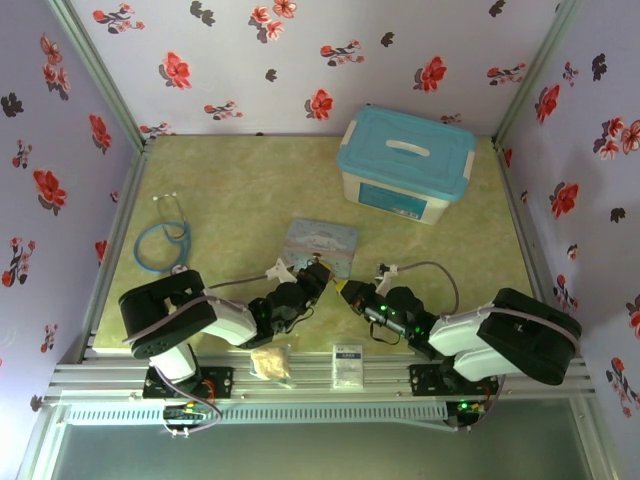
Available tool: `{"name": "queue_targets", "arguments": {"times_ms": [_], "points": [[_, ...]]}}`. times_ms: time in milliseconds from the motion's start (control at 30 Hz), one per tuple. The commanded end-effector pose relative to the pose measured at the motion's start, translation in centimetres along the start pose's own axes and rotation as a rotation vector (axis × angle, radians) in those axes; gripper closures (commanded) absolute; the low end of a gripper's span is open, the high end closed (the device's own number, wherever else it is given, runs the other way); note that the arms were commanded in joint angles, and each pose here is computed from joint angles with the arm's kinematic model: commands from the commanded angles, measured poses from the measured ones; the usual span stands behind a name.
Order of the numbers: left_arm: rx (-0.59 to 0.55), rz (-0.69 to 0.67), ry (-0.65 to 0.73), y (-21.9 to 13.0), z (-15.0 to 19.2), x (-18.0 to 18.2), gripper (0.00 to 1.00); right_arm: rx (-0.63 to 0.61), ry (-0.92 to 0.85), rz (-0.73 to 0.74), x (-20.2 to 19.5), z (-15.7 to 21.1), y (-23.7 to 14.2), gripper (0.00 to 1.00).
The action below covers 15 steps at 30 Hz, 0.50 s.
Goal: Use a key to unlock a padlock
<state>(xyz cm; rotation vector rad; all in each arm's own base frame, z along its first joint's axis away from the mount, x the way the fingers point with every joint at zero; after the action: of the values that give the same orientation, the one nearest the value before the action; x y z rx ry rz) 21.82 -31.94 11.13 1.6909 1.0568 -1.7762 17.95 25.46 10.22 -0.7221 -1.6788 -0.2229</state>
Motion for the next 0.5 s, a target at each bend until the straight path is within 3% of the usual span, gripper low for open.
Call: {"name": "queue_targets", "arguments": {"times_ms": [0, 467], "points": [[-0.027, 0.048, -0.025, 0.3, -0.3, -1.1, 1.0, -0.018, -0.028, -0.034, 1.0, -0.1, 0.0, 1.0], [0.013, 0.07, -0.043, 0.6, 0.7, -1.7, 1.0, -0.031, -0.04, -0.055, 1.2, -0.3, -0.3, 1.0]]}}
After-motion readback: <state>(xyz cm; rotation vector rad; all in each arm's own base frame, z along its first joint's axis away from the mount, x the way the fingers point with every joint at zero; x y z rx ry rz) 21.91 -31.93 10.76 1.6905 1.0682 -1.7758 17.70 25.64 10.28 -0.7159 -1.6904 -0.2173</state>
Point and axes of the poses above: each hand's point on the last joint's axis, 136 mm out from that joint toward the fingers, its own y axis out along the fingers, its own x axis along the line the jaws close on, z = x × y, the point moved 2 cm from there along -y, back along the fingers, and after that the axes turned 4 degrees about -y, right-handed, at the moved point
